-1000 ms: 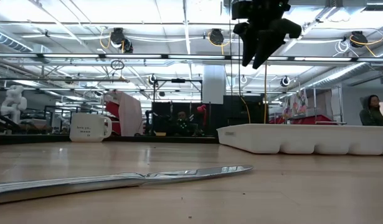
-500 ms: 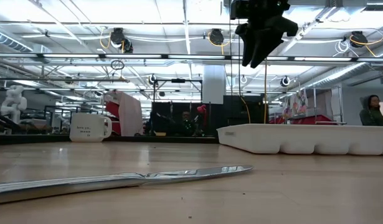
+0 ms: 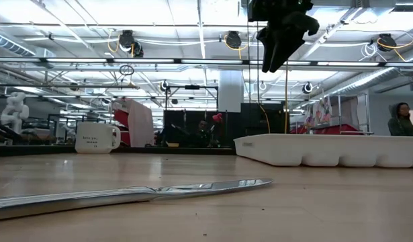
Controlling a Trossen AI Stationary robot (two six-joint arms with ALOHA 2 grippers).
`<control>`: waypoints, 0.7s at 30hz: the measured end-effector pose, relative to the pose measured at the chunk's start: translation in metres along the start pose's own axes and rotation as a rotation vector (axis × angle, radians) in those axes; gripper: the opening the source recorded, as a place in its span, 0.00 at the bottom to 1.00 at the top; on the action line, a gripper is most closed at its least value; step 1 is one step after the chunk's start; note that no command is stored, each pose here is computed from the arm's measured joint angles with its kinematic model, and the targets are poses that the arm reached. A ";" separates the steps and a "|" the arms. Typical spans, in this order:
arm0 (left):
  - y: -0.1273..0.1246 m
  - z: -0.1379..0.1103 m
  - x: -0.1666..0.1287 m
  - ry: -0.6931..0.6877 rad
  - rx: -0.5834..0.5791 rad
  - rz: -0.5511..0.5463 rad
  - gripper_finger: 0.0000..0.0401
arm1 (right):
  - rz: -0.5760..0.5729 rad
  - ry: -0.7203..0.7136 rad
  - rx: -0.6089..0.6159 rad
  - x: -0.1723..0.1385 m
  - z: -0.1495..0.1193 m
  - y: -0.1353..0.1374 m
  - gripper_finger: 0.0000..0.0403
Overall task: Sort silverware
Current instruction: Put the silver table knife into the silverware tray
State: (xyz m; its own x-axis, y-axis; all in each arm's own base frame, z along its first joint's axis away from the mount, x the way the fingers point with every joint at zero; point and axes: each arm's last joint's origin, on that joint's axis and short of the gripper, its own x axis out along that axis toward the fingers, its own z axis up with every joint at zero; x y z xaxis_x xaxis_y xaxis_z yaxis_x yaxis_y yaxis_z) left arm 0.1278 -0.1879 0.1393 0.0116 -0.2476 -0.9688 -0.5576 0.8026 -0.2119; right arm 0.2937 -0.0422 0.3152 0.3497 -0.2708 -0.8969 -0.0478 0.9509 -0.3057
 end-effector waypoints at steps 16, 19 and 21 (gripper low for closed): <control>0.008 0.013 0.017 0.012 0.039 0.058 0.41 | -0.005 0.001 0.001 0.000 0.000 0.000 0.54; 0.009 0.014 0.016 0.020 0.077 0.063 0.35 | -0.005 0.002 -0.001 0.000 0.000 0.000 0.54; 0.009 0.014 0.017 0.023 0.099 0.067 0.32 | -0.005 0.001 -0.001 0.000 0.000 0.000 0.54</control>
State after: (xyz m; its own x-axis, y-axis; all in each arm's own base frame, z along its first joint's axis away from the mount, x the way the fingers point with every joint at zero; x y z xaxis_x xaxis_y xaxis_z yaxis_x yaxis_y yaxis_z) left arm 0.1348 -0.1769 0.1194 -0.0429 -0.2028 -0.9783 -0.4719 0.8672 -0.1591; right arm 0.2937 -0.0424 0.3153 0.3487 -0.2755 -0.8958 -0.0471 0.9494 -0.3104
